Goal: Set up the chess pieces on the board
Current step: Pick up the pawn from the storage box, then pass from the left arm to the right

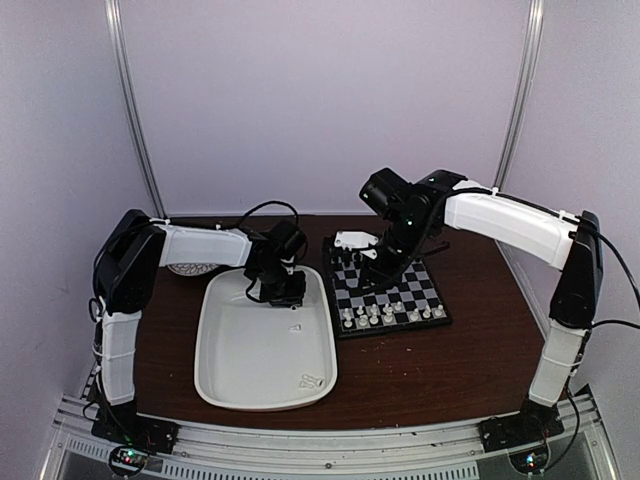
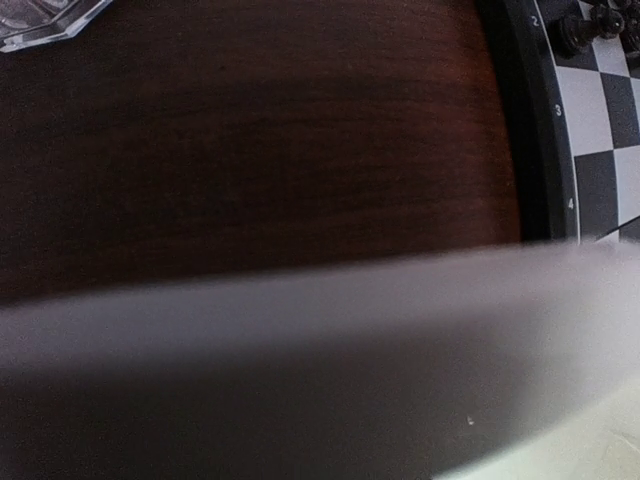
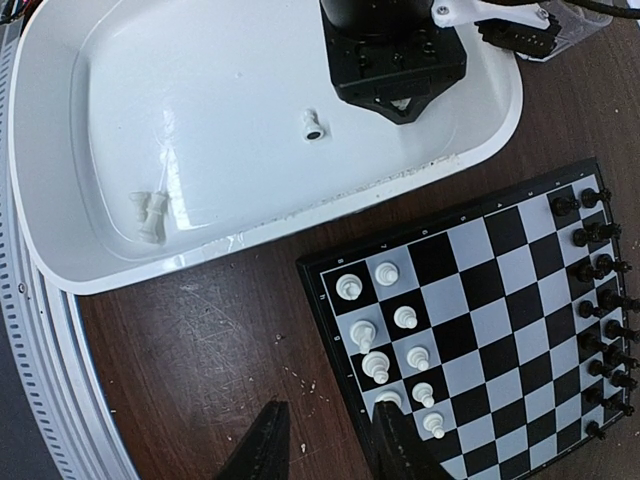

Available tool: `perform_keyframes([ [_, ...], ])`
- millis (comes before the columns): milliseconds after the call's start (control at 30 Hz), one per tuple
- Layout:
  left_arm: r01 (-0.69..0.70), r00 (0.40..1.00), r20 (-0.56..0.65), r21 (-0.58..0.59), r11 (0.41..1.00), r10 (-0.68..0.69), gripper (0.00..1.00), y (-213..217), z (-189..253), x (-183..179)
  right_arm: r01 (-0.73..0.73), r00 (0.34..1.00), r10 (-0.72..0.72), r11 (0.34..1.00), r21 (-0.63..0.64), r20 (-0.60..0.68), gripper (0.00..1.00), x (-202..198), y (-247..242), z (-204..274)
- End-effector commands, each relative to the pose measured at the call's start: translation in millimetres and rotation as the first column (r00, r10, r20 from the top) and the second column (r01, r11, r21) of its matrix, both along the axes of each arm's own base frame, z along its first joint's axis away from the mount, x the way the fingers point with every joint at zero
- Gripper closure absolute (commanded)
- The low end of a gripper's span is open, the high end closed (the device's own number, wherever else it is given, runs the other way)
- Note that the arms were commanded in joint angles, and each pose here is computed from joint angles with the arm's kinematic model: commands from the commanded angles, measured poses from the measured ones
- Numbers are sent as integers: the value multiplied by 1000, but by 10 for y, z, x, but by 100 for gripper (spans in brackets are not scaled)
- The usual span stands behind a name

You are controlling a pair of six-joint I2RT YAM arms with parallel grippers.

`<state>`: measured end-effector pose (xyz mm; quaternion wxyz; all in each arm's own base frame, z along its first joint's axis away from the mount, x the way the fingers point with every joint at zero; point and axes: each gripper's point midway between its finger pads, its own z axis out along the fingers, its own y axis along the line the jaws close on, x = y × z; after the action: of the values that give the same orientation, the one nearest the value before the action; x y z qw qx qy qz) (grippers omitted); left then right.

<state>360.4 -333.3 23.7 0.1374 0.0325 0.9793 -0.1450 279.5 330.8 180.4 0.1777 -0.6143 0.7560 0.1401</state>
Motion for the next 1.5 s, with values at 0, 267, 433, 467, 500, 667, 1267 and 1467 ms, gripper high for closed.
perform_keyframes([
  [0, 65, 997, -51, 61, 996, -62, 73, 122, -73, -189, 9, 1000, -9, 1000, 2, 20, 68, 33, -7, 56],
  [267, 101, 991, -96, 99, 990, -92, 74, 207, -143, -307, 6, 1000, -6, 1000, 0, 8, 68, 40, 16, 33],
  [433, 96, 991, -101, 111, 989, -85, 77, 226, -197, -304, 3, 1000, -3, 1000, 2, 4, 68, 46, 37, 29],
  [467, 96, 991, -102, 111, 989, -85, 78, 221, -208, -297, 1, 1000, -1, 1000, 3, 2, 68, 44, 39, 29],
  [500, 98, 991, -104, 112, 989, -86, 79, 212, -224, -294, 2, 1000, -2, 1000, 1, 1, 68, 42, 37, 27],
  [667, 110, 988, -120, 108, 988, -97, 84, 187, -281, -305, 3, 1000, -3, 1000, 0, 4, 68, 36, 22, 35],
  [1267, 472, 853, 336, -168, 865, -400, 91, -61, 1401, -559, 62, 998, -54, 970, 235, -40, 67, 102, 80, 533],
  [1467, 615, 760, 470, -297, 730, -449, 91, -194, 1820, -869, 120, 981, -57, 929, 351, -186, 63, 107, 380, 585],
])
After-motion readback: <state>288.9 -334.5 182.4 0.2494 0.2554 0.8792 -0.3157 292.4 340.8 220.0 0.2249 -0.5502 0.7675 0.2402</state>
